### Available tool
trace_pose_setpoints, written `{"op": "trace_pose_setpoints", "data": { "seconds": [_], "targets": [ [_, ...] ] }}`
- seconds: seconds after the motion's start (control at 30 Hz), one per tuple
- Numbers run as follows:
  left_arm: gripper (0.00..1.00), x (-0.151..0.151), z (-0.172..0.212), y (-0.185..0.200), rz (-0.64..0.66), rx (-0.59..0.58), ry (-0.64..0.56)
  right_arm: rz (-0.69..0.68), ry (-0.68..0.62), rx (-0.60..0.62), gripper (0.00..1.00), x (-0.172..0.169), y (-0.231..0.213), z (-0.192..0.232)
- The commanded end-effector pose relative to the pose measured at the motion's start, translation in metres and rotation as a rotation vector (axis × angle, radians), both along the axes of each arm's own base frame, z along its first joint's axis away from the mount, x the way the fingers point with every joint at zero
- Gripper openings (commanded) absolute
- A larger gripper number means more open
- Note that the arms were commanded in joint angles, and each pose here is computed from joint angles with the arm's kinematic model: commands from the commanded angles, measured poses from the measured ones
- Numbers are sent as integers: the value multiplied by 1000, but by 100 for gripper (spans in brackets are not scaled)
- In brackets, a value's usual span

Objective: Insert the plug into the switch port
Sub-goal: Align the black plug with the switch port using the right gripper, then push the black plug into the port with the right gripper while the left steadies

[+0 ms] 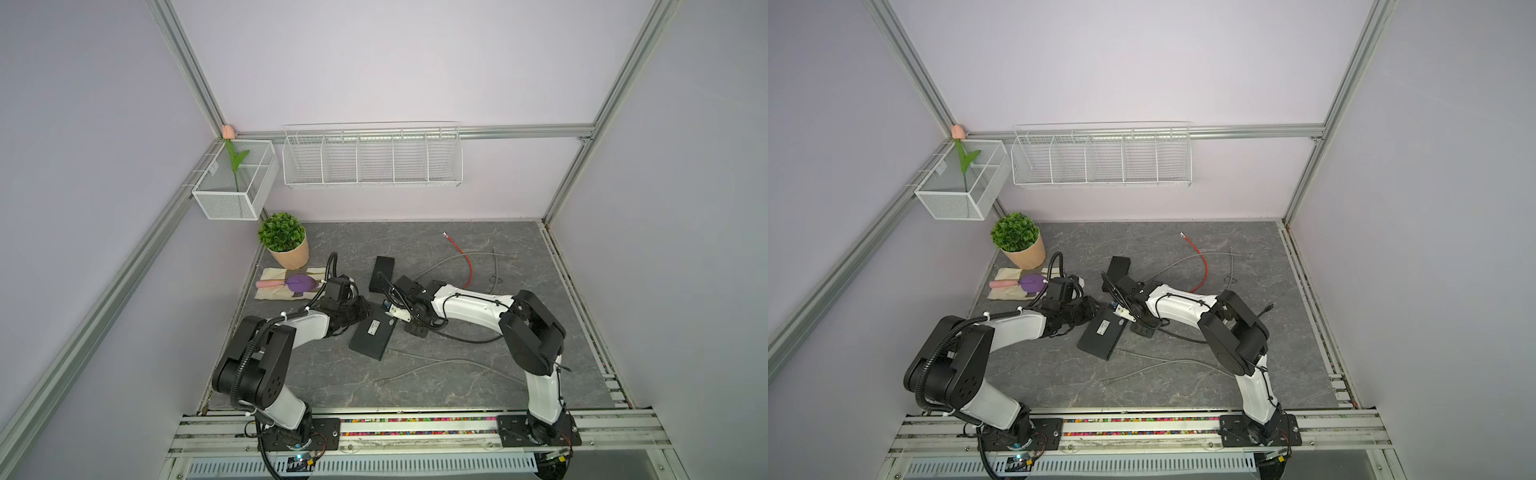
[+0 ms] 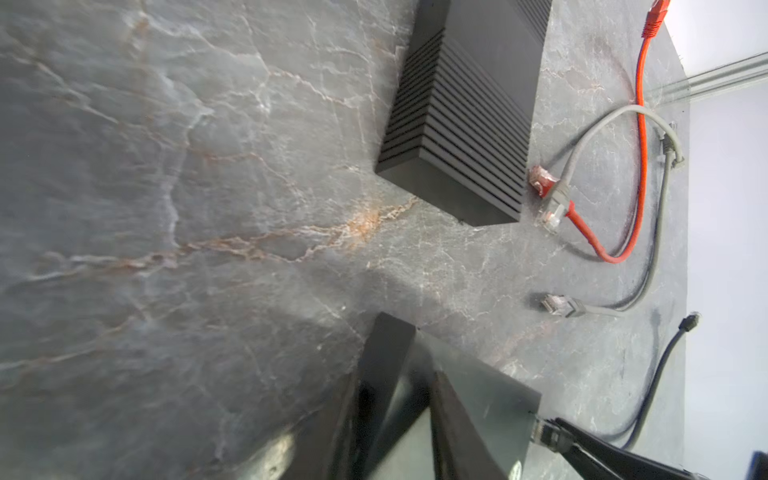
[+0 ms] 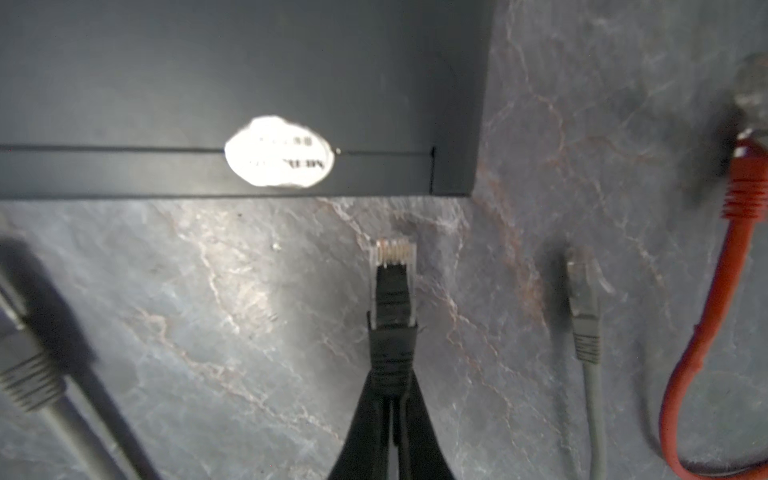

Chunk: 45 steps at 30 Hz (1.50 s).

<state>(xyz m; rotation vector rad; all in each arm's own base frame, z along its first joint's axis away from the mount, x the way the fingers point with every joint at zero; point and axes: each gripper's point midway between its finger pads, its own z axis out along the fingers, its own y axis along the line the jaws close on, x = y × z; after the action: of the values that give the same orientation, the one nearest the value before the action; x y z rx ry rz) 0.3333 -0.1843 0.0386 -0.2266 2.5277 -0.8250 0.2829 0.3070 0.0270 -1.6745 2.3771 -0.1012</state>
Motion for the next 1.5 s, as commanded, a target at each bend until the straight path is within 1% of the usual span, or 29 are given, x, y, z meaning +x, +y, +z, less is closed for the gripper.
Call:
{"op": "trace_pose_setpoints", "data": {
  "seconds": [0.0, 0.43, 0.7, 0.87, 1.13, 1.3, 1.47],
  "targets": [
    [32, 0, -3, -4, -28, -3, 17, -20, 20, 7, 7, -2, -3, -2],
    [33, 1, -5, -5, -21, -19, 11, 3, 36, 47, 7, 0, 16, 0],
    [31, 1, -4, -2, -9, -21, 5, 0, 44, 18, 7, -2, 13, -6],
    [30, 2, -2, -1, -6, -24, 0, -5, 42, 18, 7, -2, 11, -7],
    [29, 0, -3, -4, -20, -41, 3, 10, 47, 28, 7, -2, 21, -7],
    [29, 1, -5, -6, -29, -45, 8, -2, 26, 9, 7, 6, 19, -8],
    [29, 2, -2, -7, -39, -46, 0, -16, -2, 26, 7, 14, 17, 1]
  ]
}}
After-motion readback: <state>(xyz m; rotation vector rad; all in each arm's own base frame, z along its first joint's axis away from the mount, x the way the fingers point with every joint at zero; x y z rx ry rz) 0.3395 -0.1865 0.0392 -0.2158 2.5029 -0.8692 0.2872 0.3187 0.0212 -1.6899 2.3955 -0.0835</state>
